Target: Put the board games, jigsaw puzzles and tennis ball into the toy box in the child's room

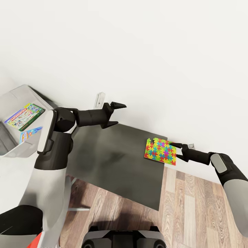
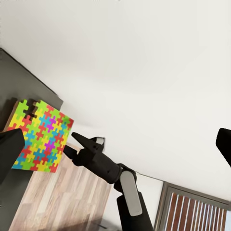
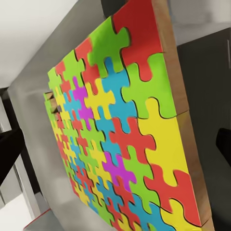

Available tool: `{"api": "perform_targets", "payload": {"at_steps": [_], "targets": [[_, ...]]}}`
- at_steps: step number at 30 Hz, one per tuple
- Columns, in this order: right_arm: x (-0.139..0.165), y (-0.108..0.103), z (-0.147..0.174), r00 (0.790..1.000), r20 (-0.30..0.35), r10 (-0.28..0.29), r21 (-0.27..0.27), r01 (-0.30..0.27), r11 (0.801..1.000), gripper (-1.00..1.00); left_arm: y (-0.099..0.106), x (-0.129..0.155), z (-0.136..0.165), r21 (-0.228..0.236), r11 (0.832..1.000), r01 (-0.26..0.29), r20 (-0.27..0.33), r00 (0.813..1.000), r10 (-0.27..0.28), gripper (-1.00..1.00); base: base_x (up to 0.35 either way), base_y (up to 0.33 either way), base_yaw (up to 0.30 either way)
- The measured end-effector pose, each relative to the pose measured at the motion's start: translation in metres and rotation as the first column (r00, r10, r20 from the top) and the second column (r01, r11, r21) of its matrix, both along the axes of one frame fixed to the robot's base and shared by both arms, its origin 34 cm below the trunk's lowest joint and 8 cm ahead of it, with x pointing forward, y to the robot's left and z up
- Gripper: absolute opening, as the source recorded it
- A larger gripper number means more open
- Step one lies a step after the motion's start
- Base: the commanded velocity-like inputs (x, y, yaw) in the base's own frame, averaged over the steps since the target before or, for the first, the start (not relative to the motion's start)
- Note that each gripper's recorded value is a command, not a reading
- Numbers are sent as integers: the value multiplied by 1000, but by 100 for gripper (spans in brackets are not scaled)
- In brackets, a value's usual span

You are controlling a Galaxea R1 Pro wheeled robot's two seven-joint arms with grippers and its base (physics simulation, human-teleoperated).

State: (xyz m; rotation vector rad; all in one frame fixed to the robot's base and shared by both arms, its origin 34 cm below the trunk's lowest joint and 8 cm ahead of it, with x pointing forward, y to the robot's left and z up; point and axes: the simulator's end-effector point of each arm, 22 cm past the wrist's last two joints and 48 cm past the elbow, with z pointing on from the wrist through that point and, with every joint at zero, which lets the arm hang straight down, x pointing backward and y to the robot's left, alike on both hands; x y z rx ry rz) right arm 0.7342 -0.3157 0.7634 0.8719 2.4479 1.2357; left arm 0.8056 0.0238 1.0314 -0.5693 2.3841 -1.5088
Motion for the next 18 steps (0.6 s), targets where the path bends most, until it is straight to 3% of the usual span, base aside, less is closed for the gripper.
{"api": "perform_targets", "payload": {"at_steps": [18], "targets": [[0,0,0,1000,0,-1,0,1,1000,100,-2,0,0,-2,1000,2,-2,1000,-2,100,0,0,38]]}}
